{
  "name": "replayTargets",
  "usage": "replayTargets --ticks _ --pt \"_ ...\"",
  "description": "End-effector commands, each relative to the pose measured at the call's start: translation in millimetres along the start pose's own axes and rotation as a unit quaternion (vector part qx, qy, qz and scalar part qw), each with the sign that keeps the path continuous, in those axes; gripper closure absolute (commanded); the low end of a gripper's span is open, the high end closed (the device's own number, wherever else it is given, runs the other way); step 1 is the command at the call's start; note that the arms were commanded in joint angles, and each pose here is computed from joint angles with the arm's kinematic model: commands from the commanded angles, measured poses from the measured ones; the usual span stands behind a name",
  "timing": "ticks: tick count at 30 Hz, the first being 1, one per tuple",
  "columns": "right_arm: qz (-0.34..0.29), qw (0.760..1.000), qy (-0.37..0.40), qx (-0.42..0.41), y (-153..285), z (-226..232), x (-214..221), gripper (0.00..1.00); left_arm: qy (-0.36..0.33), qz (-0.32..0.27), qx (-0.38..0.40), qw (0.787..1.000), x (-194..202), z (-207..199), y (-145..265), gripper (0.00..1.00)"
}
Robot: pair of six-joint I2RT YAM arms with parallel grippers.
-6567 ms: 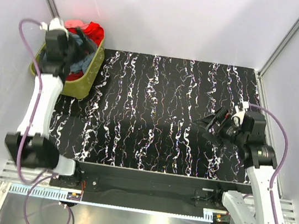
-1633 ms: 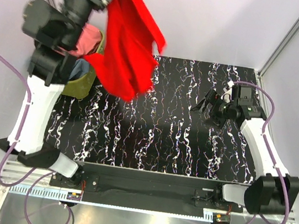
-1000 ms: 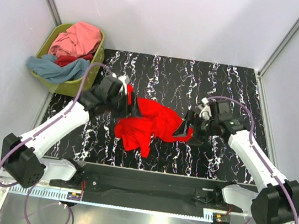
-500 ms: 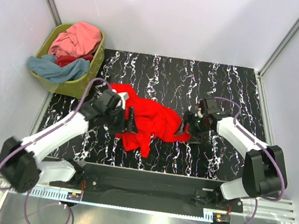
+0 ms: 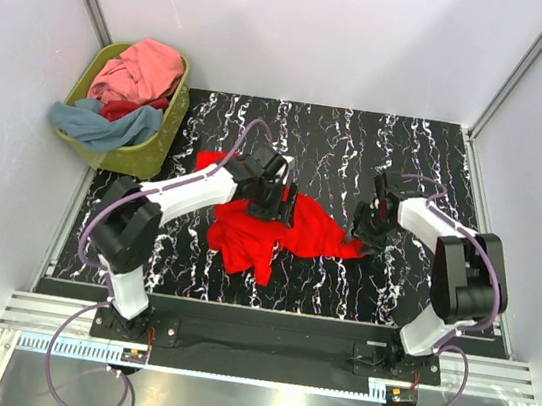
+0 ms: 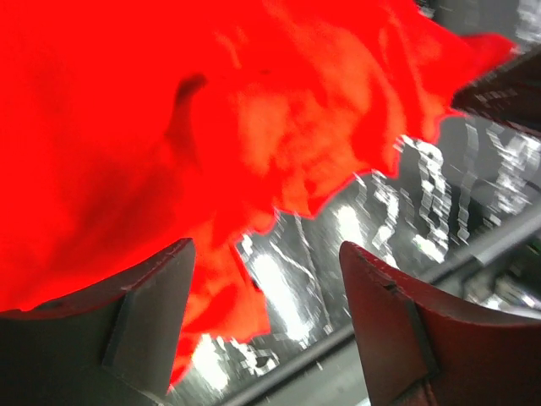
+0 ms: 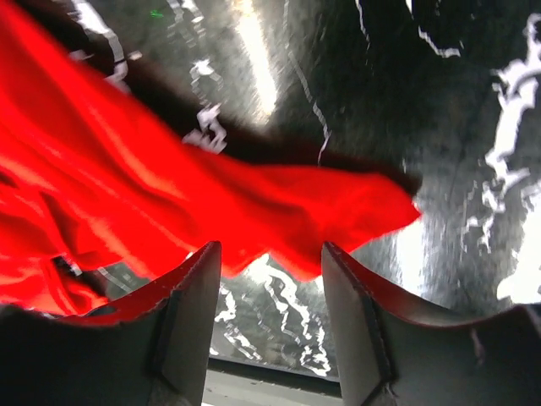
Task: Fold and stack the t-shirts
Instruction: Flatten the tshirt out
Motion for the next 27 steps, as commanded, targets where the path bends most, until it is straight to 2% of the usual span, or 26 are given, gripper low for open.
replayTargets --ticks 1,6,9,10,14,15,16,17,18,21,22,27 --pt "-0.015 1.000 0.027 0.000 -2.5 1.7 -13.2 0.42 -0.016 -0.018 -0.033 0.999 -9.9 -1.7 -12.3 0.24" --pt "-0.002 0.999 0.034 -0.002 -11.8 0.7 -14.7 0.37 -0.002 0.033 -0.061 0.998 5.0 8.8 -36.8 0.21" --pt "0.005 0.999 0.036 0.001 -17.4 1.2 -16.3 0.36 0.006 0.060 -0.073 0.996 14.1 16.4 -51.1 0.24" --pt "0.004 0.999 0.037 0.003 -17.9 3.1 -17.8 0.38 0.005 0.063 -0.078 0.995 15.4 18.2 -53.8 0.27" --pt "0.001 0.999 0.030 0.021 -25.3 3.6 -21.1 0.41 -0.021 0.043 -0.111 0.993 9.5 25.5 -58.8 0.55" --pt "-0.001 0.999 0.021 0.026 -26.4 3.4 -21.7 0.46 -0.025 0.044 -0.119 0.992 8.1 27.1 -57.6 0.68" --pt "-0.008 0.999 0.016 0.034 -26.6 2.8 -23.5 0.50 -0.035 0.041 -0.123 0.991 5.5 25.9 -54.2 0.73" --pt "-0.016 0.999 0.011 0.049 -27.0 0.9 -24.7 0.64 -0.042 0.024 -0.128 0.991 -1.0 21.8 -49.1 0.78" --pt "-0.029 0.998 -0.001 0.053 -23.2 2.1 -26.6 0.71 -0.047 0.013 -0.129 0.990 -4.0 17.0 -38.4 0.84" --pt "-0.079 0.994 -0.020 0.068 -2.5 6.9 -38.1 0.96 -0.065 -0.042 -0.121 0.990 -21.0 -3.2 2.2 0.94" --pt "-0.100 0.993 -0.024 0.064 9.4 11.3 -45.0 0.99 -0.071 -0.058 -0.116 0.989 -24.7 -9.4 15.2 1.00" --pt "-0.268 0.963 -0.014 0.016 109.2 43.3 -88.9 1.00 -0.084 -0.199 -0.067 0.974 -46.7 -48.5 121.7 1.00"
Point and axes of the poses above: each gripper's point midway between its finger pads, its own y axis back along the fingers, its own z axis along the line the jaws close on, x = y × z, the point moved 10 cm from there along y, back along the fingers, and after that the axes turned 13 degrees about y, right-handed, at the moved point
